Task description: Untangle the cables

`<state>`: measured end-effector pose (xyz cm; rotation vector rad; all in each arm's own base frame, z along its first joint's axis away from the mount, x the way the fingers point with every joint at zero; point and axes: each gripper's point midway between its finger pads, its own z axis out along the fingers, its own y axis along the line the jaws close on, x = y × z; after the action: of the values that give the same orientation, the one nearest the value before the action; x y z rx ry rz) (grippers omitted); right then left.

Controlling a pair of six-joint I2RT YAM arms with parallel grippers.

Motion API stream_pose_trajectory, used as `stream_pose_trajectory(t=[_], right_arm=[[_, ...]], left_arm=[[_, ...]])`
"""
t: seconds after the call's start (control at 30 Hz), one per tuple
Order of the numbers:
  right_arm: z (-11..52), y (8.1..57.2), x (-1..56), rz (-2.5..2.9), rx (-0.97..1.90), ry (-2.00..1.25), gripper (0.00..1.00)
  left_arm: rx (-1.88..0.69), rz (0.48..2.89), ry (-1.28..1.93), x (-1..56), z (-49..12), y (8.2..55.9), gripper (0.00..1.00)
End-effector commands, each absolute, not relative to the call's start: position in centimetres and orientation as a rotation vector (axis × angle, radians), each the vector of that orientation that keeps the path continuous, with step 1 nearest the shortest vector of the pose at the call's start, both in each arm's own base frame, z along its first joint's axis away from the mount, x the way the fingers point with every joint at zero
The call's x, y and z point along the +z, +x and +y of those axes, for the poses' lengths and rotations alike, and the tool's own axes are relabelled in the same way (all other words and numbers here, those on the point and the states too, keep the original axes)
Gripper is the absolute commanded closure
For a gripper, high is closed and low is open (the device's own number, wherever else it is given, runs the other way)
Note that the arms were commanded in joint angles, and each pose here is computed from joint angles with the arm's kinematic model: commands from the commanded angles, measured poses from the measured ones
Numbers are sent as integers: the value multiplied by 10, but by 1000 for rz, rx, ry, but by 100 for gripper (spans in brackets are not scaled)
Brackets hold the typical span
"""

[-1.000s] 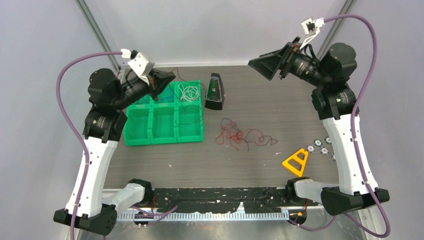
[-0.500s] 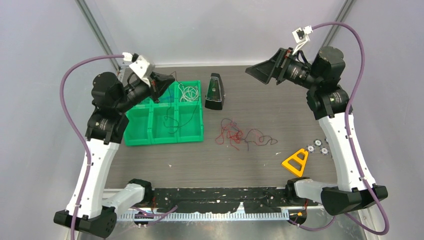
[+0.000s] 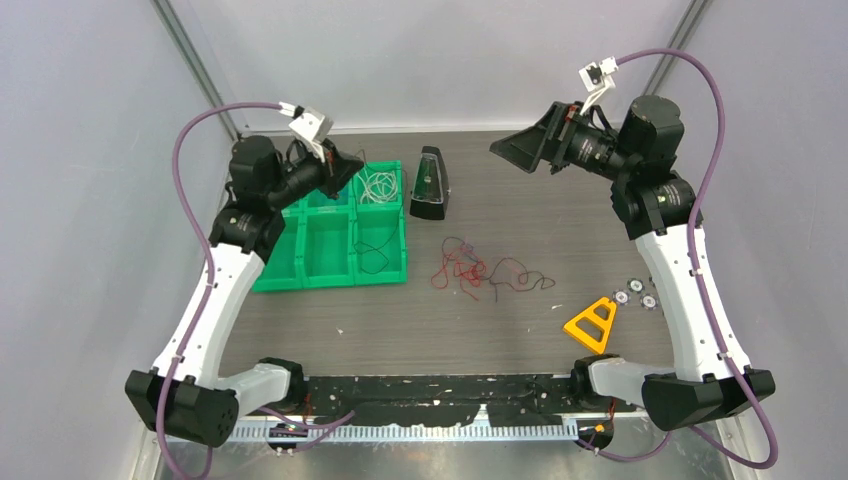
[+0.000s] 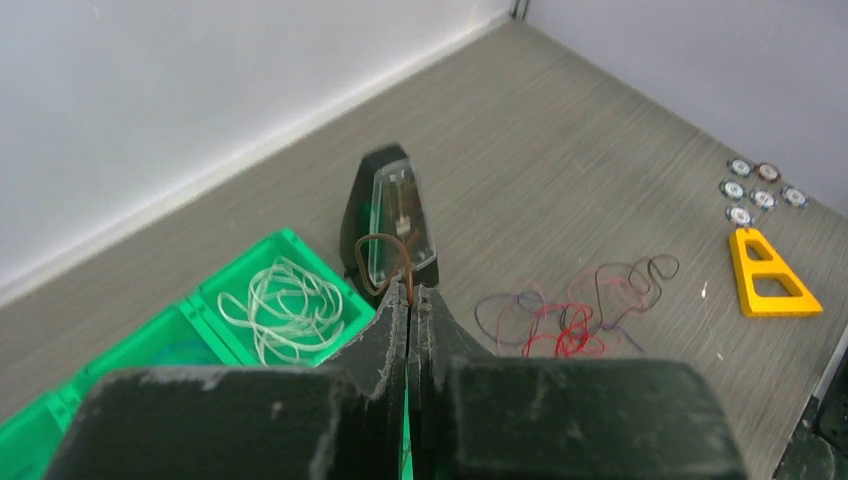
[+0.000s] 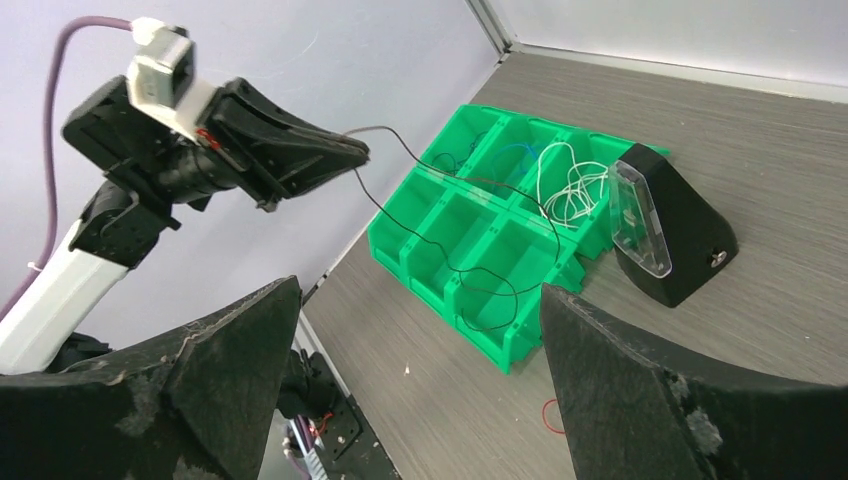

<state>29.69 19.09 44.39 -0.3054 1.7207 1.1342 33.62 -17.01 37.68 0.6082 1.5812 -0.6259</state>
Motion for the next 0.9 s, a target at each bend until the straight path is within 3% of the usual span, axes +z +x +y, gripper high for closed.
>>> stream_pose_trajectory(t=[0.0, 0.4, 0.87], right_arm=[[190, 298, 446, 1701, 1094, -337, 5], [188, 298, 428, 1741, 1059, -362, 5], [184, 309, 413, 1790, 1006, -369, 5]], left_arm=[[-603, 1616, 576, 348, -166, 345, 100], [-562, 2000, 532, 193, -147, 326, 100], [-494, 2331, 598, 117, -185, 383, 100]])
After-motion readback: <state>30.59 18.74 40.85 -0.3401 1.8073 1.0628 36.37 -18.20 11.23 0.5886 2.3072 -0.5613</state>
